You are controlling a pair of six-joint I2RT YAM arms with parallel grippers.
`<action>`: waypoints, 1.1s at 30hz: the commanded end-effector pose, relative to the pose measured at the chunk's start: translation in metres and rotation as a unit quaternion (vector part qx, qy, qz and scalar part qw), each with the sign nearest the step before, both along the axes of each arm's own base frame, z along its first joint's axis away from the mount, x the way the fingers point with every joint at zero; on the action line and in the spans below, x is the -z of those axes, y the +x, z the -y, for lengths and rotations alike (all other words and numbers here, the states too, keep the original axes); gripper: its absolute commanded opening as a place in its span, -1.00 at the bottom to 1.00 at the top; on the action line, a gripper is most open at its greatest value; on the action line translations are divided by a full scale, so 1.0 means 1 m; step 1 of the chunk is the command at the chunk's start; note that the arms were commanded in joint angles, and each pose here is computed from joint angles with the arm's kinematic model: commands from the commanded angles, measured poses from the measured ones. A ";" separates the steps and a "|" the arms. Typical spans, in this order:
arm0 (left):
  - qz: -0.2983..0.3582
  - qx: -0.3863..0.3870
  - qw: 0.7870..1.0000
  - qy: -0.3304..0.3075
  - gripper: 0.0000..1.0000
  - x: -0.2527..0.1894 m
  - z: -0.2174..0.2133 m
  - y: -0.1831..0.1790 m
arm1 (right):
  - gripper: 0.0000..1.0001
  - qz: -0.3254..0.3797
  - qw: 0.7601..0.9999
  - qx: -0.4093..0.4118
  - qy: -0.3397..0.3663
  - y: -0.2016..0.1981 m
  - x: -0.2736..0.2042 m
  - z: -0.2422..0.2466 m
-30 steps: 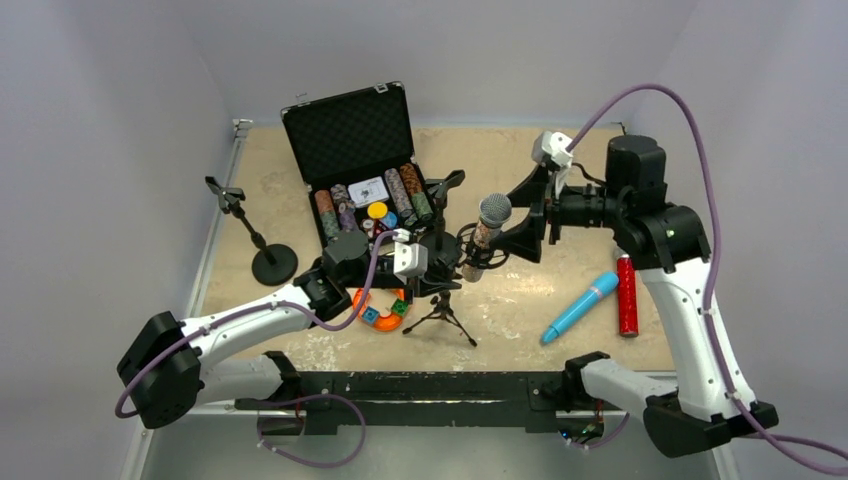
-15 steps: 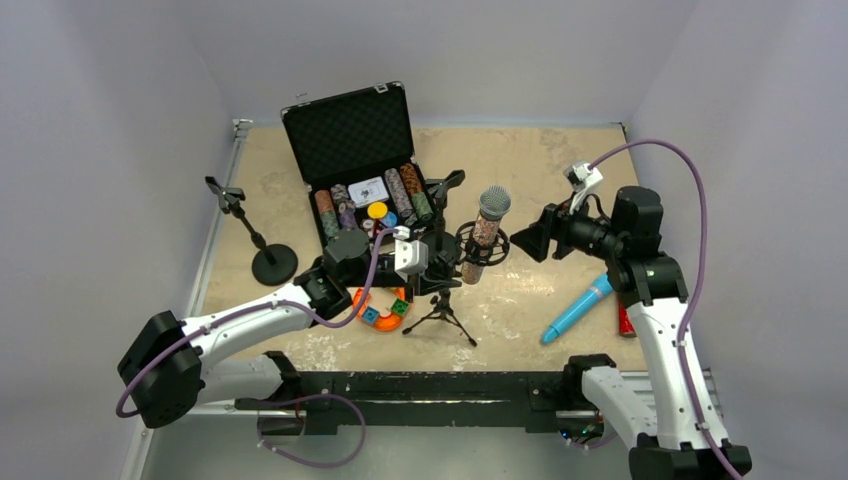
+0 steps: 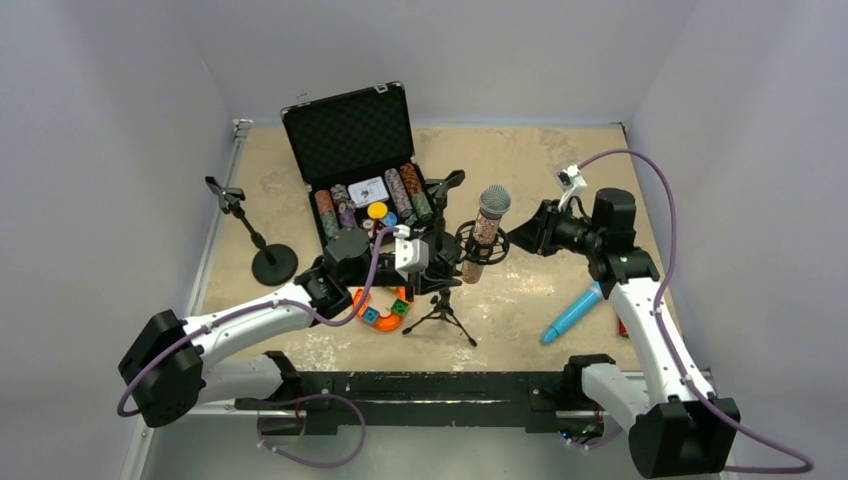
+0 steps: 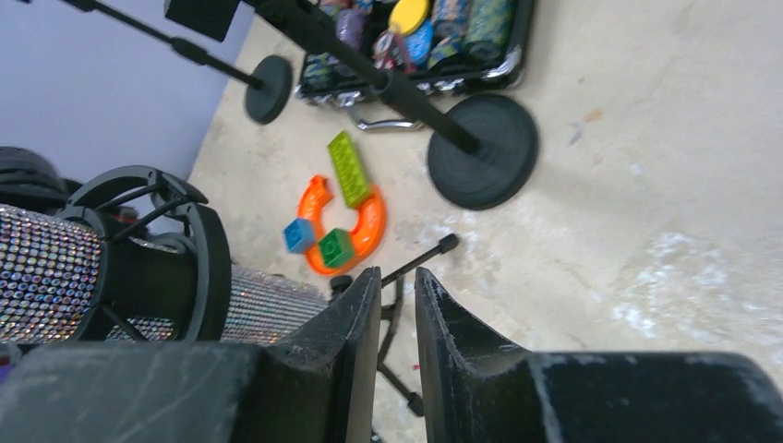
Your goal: Attach the microphones to the stand
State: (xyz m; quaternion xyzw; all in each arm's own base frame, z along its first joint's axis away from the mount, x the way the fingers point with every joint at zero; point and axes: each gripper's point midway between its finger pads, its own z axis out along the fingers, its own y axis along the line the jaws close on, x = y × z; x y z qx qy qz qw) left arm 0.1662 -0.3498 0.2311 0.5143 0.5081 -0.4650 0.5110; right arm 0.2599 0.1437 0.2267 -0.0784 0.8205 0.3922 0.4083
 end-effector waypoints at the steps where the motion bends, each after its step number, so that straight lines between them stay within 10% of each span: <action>1: -0.073 -0.010 0.987 0.141 -1.00 0.099 -0.022 -0.006 | -0.52 -0.008 0.994 -0.067 0.092 -0.009 -0.024 -0.025; 33: -0.171 -0.007 0.965 0.198 -1.00 0.144 -0.012 -0.001 | -0.55 0.116 0.953 -0.225 0.167 -0.085 -0.142 -0.050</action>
